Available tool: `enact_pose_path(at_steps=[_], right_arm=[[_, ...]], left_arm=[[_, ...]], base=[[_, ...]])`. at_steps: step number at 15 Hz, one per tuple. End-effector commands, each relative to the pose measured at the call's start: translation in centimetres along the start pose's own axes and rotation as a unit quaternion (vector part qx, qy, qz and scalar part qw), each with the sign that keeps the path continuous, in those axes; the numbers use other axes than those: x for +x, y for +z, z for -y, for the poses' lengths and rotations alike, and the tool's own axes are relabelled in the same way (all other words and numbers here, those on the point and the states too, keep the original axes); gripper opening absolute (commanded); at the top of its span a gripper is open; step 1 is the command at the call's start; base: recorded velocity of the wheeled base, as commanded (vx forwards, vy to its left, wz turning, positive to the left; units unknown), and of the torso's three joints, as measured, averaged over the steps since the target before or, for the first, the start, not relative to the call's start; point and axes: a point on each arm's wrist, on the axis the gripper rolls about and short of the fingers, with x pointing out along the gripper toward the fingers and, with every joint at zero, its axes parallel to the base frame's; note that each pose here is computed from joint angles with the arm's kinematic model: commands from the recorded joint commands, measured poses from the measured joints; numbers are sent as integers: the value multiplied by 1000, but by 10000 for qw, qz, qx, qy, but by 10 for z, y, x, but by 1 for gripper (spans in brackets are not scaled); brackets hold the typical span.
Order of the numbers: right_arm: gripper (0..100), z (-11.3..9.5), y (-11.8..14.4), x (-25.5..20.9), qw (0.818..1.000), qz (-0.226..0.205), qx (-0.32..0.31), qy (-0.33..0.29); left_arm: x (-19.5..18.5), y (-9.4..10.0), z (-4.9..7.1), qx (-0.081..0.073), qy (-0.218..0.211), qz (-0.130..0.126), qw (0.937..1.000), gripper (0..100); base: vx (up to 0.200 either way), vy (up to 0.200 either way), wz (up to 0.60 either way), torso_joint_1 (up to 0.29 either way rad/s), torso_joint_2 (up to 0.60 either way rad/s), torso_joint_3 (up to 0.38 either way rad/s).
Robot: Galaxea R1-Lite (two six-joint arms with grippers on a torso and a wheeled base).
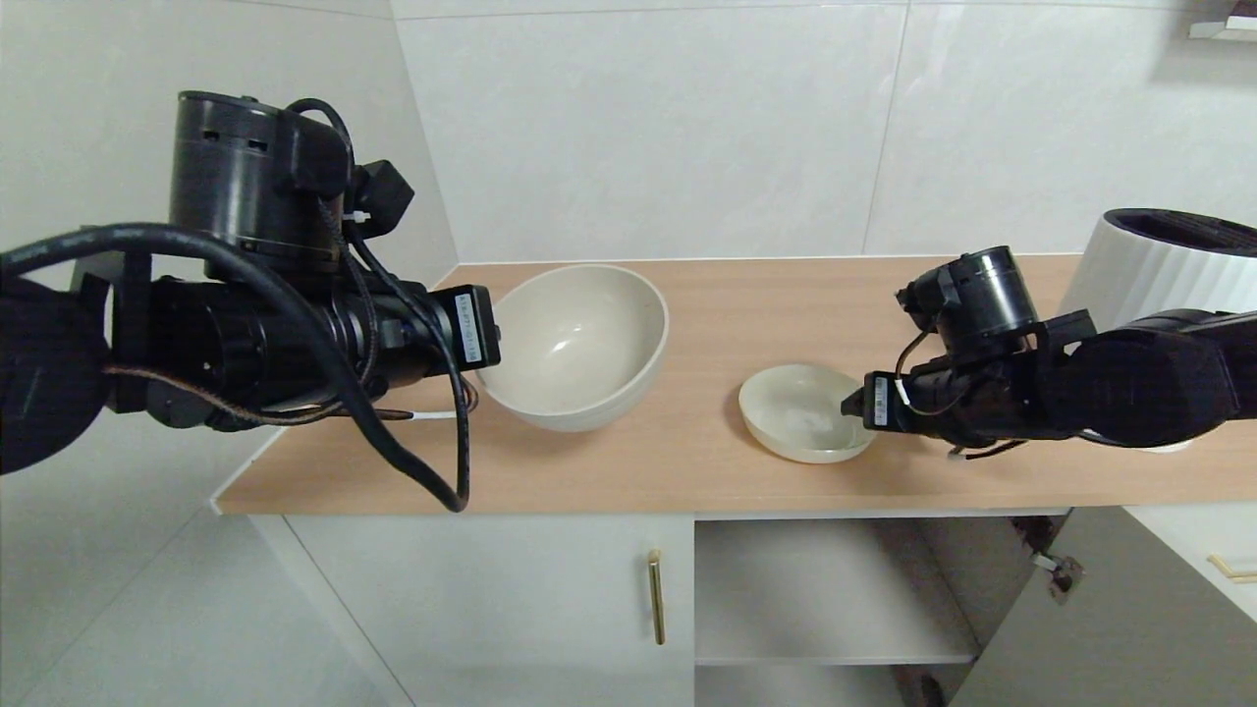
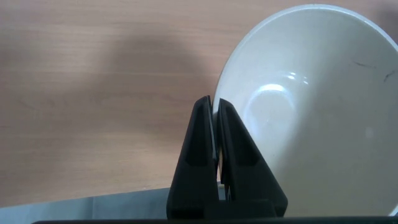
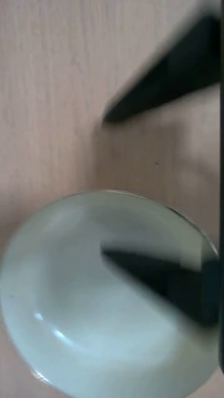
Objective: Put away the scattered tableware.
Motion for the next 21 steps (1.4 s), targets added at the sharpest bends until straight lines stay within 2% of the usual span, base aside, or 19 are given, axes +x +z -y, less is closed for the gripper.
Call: enact_pose_path(at_steps=[1,7,11,15,18,21], right_arm=[[0,0,1,1,10000,48,49,25],[0,0,8,-18,9996,243,89,147],[0,0,18,-64,9971,633,118,414],[0,10,12,-107,9955,755,113,563],[0,10,7,-139,9917,990,129,816],[0,18,-8,-147,9928,897,75,792]], left_arm=[[-1,1,0,-6,-3,17,10000,0],[0,0,0,-1,5,-4,10000,0],[-7,-1,1,14,-44,31,10000,0],[-20,-6,3,54,-131,46,9999,0],[-38,-13,-5,84,-144,59,9998,0],[-45,-19,-3,128,-230,12,9997,0]], base=[[0,0,0,0,0,0],[0,0,0,0,0,0],[0,0,0,0,0,0],[0,0,0,0,0,0],[0,0,0,0,0,0],[0,0,0,0,0,0]])
